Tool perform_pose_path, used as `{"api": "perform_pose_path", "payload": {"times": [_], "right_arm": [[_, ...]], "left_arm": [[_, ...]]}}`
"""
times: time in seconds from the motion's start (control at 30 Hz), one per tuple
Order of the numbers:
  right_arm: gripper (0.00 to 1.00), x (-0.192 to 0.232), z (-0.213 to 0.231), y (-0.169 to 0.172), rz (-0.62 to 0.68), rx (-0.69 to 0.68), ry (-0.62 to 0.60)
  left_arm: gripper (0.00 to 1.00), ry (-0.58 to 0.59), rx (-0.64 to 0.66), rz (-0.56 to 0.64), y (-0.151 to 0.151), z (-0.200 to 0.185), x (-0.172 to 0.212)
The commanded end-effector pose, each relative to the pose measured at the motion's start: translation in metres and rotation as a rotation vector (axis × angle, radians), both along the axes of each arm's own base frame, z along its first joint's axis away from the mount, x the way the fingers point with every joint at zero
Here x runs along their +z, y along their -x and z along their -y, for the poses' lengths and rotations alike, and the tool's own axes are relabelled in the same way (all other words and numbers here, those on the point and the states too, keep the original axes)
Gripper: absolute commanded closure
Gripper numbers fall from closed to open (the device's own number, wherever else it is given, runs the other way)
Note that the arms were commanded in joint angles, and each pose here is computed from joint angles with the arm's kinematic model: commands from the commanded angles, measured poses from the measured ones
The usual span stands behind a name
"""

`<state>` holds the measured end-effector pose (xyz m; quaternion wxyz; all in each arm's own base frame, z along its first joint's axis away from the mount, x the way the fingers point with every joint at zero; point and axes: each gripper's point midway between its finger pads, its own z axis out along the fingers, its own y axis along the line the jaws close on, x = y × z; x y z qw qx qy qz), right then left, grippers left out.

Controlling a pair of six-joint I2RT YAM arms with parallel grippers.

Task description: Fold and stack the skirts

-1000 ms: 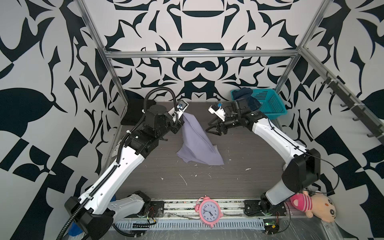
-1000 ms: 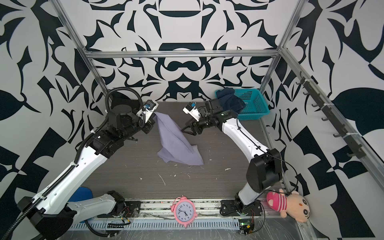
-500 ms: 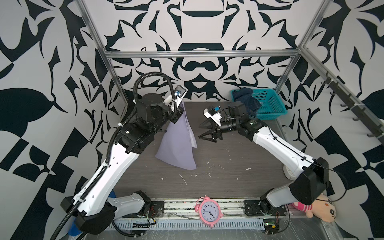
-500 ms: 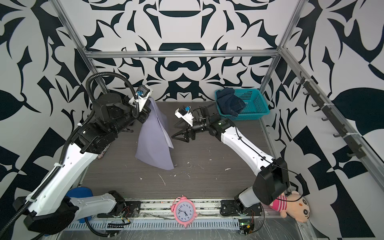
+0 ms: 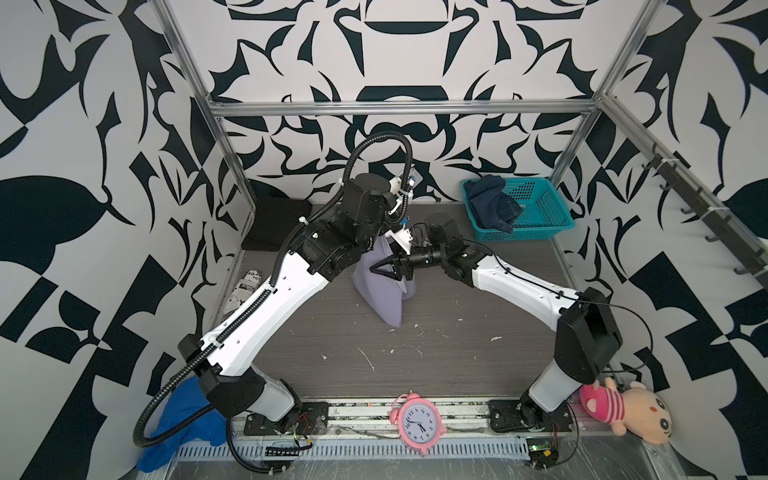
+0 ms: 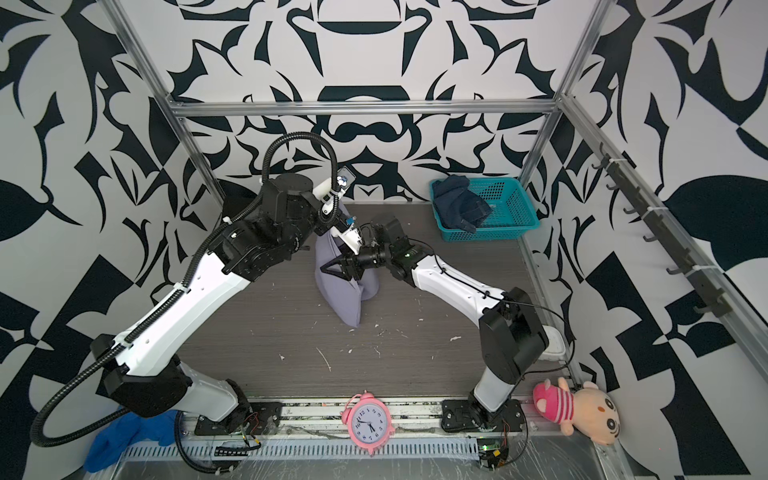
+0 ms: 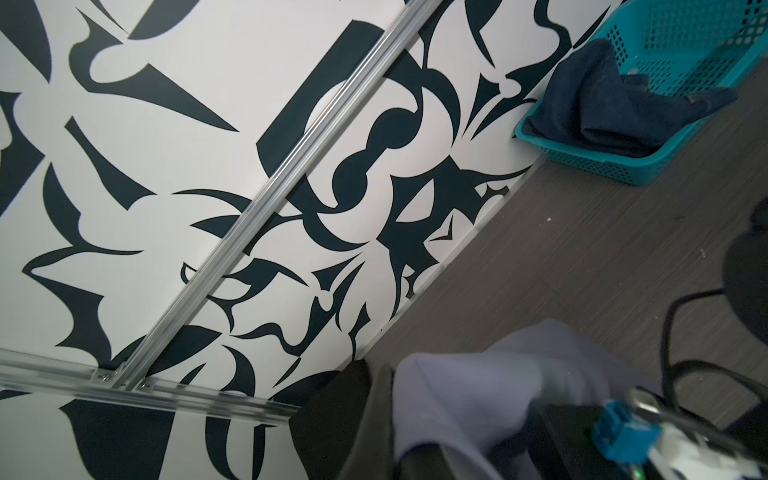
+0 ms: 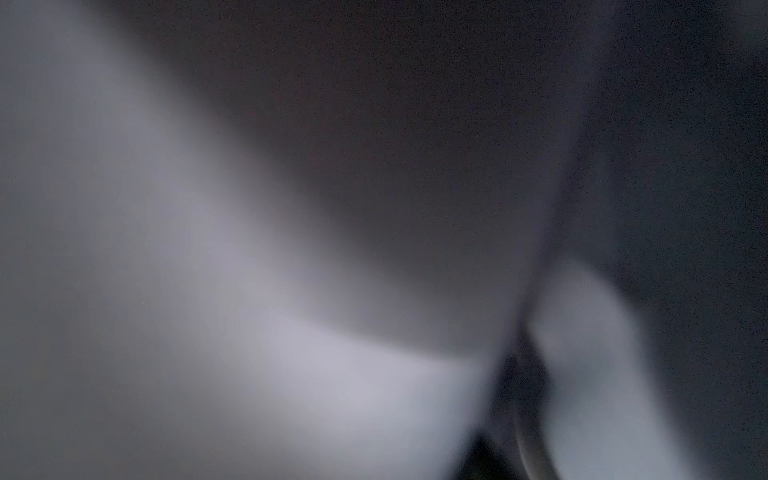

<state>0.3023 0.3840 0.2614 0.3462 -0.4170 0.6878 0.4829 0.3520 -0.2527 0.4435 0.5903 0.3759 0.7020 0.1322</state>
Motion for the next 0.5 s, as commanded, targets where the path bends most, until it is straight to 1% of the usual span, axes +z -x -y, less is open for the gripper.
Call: {"api": "perform_pose_path", "payload": {"times": [0.0, 0.03, 0.07, 0.13, 0.17, 0.3, 0.4, 0.47], "right_arm": [[0.77, 0.038, 0.003, -0.009, 0.091, -0.057, -0.045], [0.87, 0.039, 0.007, -0.008, 0.105, -0.062, -0.033], [0.93, 0.039, 0.009, -0.007, 0.115, -0.072, -0.021], [0.98, 0.041, 0.019, -0.008, 0.149, -0.115, 0.014], [1.00, 0.042, 0.024, -0.009, 0.159, -0.129, 0.031], [1.00, 0.055, 0.054, -0.019, 0.173, -0.224, 0.069], [1.00, 0.065, 0.083, -0.033, 0.166, -0.326, 0.093], [1.00, 0.071, 0.101, -0.041, 0.171, -0.390, 0.114]], "left_arm": [[1.00, 0.050, 0.062, 0.092, 0.002, -0.016, 0.036], [1.00, 0.055, 0.074, 0.101, 0.002, -0.018, 0.038], [1.00, 0.054, 0.086, 0.110, 0.001, -0.020, 0.039], [1.00, 0.059, 0.119, 0.140, 0.000, -0.027, 0.044], [1.00, 0.064, 0.133, 0.151, 0.000, -0.029, 0.046], [1.00, 0.110, 0.209, 0.198, 0.000, -0.049, 0.058], [1.00, 0.157, 0.274, 0.215, -0.001, -0.071, 0.063], [1.00, 0.167, 0.292, 0.219, 0.000, -0.078, 0.064]]}}
